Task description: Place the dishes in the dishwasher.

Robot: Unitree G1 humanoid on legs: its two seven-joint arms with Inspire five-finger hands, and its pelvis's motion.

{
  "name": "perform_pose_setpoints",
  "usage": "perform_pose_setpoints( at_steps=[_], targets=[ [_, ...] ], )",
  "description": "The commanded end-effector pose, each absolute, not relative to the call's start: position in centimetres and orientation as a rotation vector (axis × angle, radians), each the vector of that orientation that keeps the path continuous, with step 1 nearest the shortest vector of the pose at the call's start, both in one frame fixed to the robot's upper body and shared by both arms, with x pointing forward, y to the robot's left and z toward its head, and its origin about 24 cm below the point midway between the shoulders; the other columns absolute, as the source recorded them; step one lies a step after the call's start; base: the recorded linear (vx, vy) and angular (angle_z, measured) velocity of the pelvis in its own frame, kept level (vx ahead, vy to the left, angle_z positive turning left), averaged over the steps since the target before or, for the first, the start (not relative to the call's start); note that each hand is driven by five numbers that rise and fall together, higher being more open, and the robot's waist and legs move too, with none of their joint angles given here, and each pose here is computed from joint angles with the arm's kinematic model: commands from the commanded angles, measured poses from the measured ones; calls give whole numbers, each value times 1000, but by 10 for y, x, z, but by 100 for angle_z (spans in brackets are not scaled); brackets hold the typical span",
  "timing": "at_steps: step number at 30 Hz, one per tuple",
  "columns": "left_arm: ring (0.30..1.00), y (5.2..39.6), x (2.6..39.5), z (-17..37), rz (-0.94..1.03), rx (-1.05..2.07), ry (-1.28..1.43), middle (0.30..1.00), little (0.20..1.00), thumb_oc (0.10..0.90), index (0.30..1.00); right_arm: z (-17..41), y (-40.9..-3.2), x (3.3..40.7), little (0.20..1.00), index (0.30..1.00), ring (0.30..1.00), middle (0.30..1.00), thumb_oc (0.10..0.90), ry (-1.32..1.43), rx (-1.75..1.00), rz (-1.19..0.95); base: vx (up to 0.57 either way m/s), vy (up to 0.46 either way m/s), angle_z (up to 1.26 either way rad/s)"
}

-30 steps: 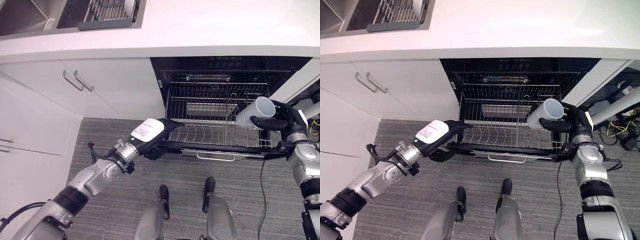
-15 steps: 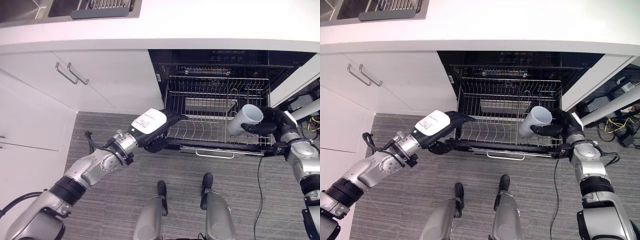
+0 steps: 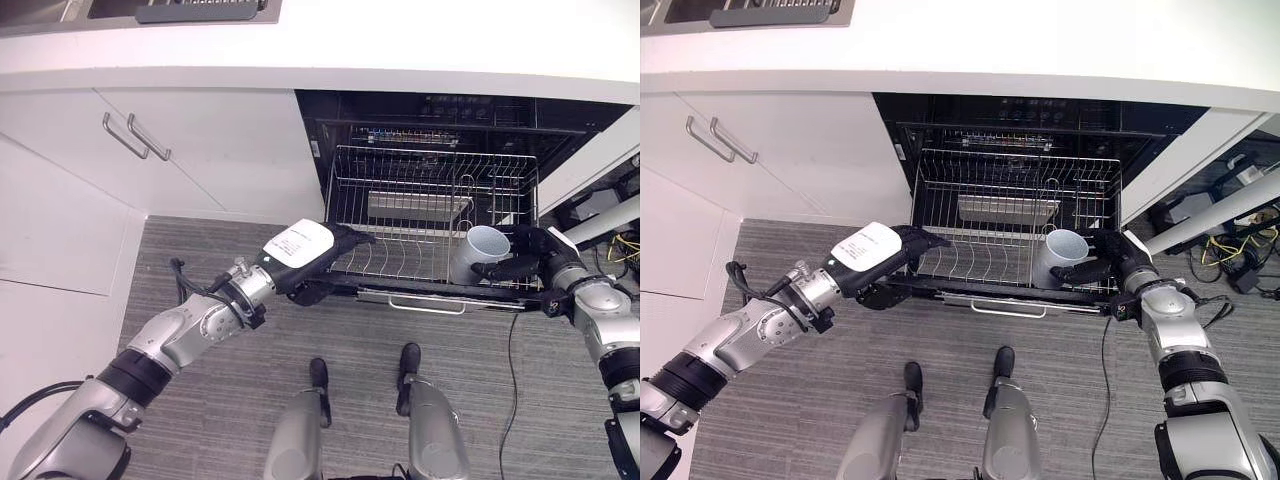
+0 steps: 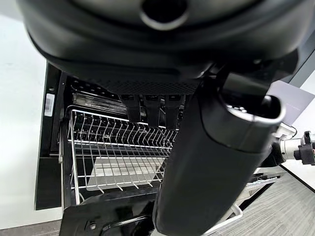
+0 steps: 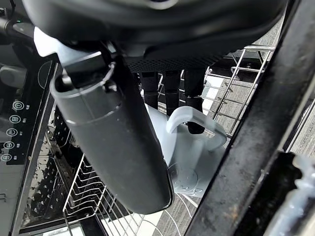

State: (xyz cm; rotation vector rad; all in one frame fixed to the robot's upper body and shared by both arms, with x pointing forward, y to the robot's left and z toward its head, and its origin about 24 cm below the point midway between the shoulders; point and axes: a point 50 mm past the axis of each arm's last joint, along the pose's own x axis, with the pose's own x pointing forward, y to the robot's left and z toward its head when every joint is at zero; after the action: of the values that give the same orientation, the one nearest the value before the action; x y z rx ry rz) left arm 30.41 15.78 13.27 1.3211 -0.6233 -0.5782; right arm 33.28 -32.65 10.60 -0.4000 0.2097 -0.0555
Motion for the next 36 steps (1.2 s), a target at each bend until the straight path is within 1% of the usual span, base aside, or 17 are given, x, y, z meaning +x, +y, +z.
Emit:
perform_pose_setpoints(
  at_steps=[1,5,7,11,14,22,24,27,28,30,36],
  targets=[
    [900,156,303,175,-523,1300,-815,900,900,800,900,133,-315,344,900,900,900,900,800,136,-524,10,0,0,0],
    [900,154,305,177,-529,1300,-811,900,900,800,900,141,-323,346,900,900,900,900,800,94,-546,-101,0,0,0],
    [900,154,304,176,-529,1298,-807,900,900,800,900,150,-323,346,900,900,900,900,800,15,-562,-174,0,0,0],
    [900,152,304,175,-523,1290,-803,900,900,800,900,166,-319,347,900,900,900,900,800,-110,-613,-242,0,0,0],
    [900,151,304,172,-523,1285,-800,900,900,800,900,175,-315,347,900,900,900,900,800,-171,-621,-261,0,0,0],
    [900,149,300,168,-535,1280,-797,900,900,800,900,180,-315,343,900,900,900,900,800,-231,-583,-294,-9,4,-1],
    [900,148,298,167,-535,1278,-796,900,900,800,900,182,-314,342,900,900,900,900,800,-264,-527,-313,-6,10,-2],
    [900,151,296,161,-511,1275,-780,900,900,800,900,182,-310,335,900,900,900,900,800,-341,-325,-337,-17,43,-6],
    [900,155,293,152,-494,1282,-760,900,900,800,900,170,-303,328,900,900,900,900,800,-342,-234,-323,8,32,-2],
    [900,158,289,141,-482,1296,-731,900,900,800,900,151,-293,318,900,900,900,900,800,-338,-155,-300,0,0,0],
    [900,167,281,114,-453,1291,-654,900,900,800,900,123,-274,295,900,900,900,900,800,-356,44,-250,20,19,-6]
  ],
)
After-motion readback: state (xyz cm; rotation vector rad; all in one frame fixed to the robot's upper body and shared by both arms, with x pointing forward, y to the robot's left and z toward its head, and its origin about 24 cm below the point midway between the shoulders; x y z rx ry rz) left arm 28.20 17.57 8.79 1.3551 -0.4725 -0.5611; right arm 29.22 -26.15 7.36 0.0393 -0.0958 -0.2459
